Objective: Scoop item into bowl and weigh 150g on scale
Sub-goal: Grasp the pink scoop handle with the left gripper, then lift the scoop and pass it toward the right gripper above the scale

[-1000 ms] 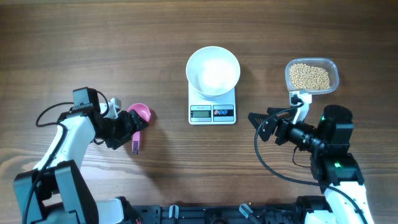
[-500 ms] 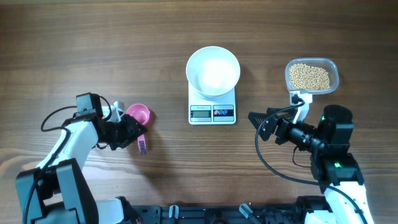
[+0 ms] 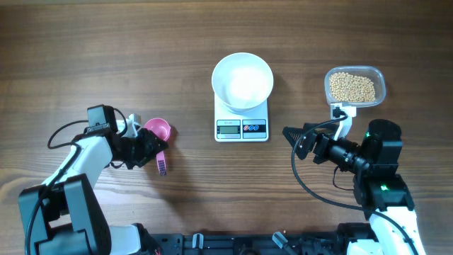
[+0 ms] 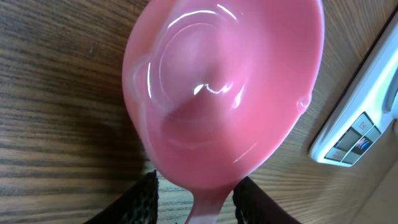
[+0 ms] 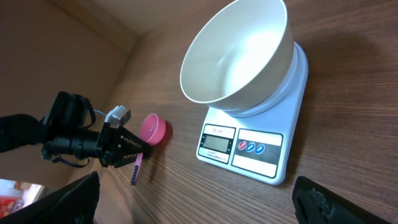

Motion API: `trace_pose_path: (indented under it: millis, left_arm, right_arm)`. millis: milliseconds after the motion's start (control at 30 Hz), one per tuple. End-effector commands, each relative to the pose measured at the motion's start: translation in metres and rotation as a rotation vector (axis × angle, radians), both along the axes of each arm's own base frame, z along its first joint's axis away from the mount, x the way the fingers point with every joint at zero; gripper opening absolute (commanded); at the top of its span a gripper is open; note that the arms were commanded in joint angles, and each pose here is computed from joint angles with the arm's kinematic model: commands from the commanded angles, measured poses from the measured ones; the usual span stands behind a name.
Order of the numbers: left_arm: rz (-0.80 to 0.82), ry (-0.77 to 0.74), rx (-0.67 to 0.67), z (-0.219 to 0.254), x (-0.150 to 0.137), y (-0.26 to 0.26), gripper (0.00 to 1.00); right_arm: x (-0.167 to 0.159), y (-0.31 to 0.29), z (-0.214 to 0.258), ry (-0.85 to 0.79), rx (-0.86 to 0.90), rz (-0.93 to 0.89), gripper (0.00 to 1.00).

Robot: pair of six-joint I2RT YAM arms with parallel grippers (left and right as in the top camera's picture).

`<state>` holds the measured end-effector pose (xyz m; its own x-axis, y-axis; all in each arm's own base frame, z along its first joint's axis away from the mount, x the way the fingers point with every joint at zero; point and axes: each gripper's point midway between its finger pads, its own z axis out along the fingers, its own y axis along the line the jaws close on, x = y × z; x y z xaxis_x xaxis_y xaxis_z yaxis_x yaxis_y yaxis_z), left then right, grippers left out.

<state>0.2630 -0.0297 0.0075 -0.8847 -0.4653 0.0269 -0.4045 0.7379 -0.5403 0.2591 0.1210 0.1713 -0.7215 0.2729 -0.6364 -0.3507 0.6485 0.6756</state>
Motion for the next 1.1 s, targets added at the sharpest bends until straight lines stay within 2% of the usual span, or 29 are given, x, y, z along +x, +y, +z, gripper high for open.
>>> trace_pose_path:
  millis: [0, 33, 67, 200, 233, 300, 333, 433, 467, 500, 533, 633, 733, 767, 800, 900, 1000, 1067]
  left_arm:
    - [0.005, 0.012, -0.025, -0.005, -0.001, -0.002, 0.25]
    - [0.005, 0.018, -0.026, -0.007, -0.002, -0.002, 0.18]
    - [0.005, 0.021, -0.027, -0.007, -0.002, -0.002, 0.04]
    - [0.023, 0.020, -0.035, -0.007, 0.000, -0.003, 0.04]
    - [0.020, 0.010, -0.055, -0.004, 0.002, -0.005, 0.04]
    - [0.009, -0.032, -0.116, 0.006, 0.008, -0.014, 0.04]
    - [0.001, -0.061, -0.151, 0.014, 0.012, -0.018, 0.04]
    - [-0.035, -0.210, -0.237, 0.054, 0.024, -0.031, 0.04]
    - [-0.046, -0.264, -0.259, 0.069, 0.027, -0.034, 0.04]
    - [-0.029, -0.305, -0.297, 0.089, 0.030, -0.038, 0.04]
    - [-0.023, -0.336, -0.330, 0.102, 0.032, -0.041, 0.04]
    - [-0.054, -0.498, -0.457, 0.161, 0.036, -0.053, 0.04]
    - [-0.025, -0.573, -0.512, 0.200, 0.039, -0.056, 0.04]
    - [-0.004, -0.573, -0.540, 0.211, 0.040, -0.059, 0.04]
    - [0.009, -0.565, -0.561, 0.217, 0.040, -0.061, 0.04]
    - [0.037, -0.545, -0.660, 0.242, 0.046, -0.076, 0.04]
    - [0.000, -0.635, -0.737, 0.281, 0.051, -0.096, 0.04]
    - [0.061, -0.692, -0.780, 0.303, 0.060, -0.109, 0.04]
  right_arm:
    - [0.002, 0.001, 0.009, -0.020, 0.009, 0.006, 1.00]
    - [0.002, 0.001, 0.009, -0.021, 0.009, 0.007, 1.00]
    - [0.002, 0.001, 0.009, -0.020, 0.009, 0.006, 1.00]
    - [0.005, -0.004, 0.006, -0.013, -0.011, -0.025, 1.00]
    - [0.007, -0.006, 0.005, -0.012, -0.018, -0.037, 0.96]
    - [0.010, -0.009, 0.005, -0.010, -0.032, -0.061, 0.76]
    - [0.011, -0.012, 0.008, 0.005, -0.047, -0.082, 0.74]
    - [0.014, -0.029, 0.027, 0.050, -0.162, -0.152, 0.75]
    - [0.014, -0.041, 0.036, 0.083, -0.231, -0.201, 0.82]
    - [0.013, -0.050, 0.044, 0.110, -0.280, -0.234, 1.00]
    - [0.012, -0.054, 0.052, 0.125, -0.309, -0.245, 1.00]
    - [0.011, -0.025, 0.085, 0.068, -0.166, -0.113, 1.00]
    - [0.011, -0.006, 0.100, 0.192, 0.073, -0.100, 0.99]
    - [0.011, 0.001, 0.102, 0.250, 0.146, -0.083, 0.91]
    - [0.012, 0.005, 0.103, 0.282, 0.184, -0.072, 0.85]
    - [0.013, 0.023, 0.108, 0.355, 0.281, -0.002, 0.84]
    - [0.019, 0.050, 0.116, 0.418, 0.360, 0.046, 0.81]
    - [0.023, 0.073, 0.124, 0.442, 0.406, 0.070, 0.79]
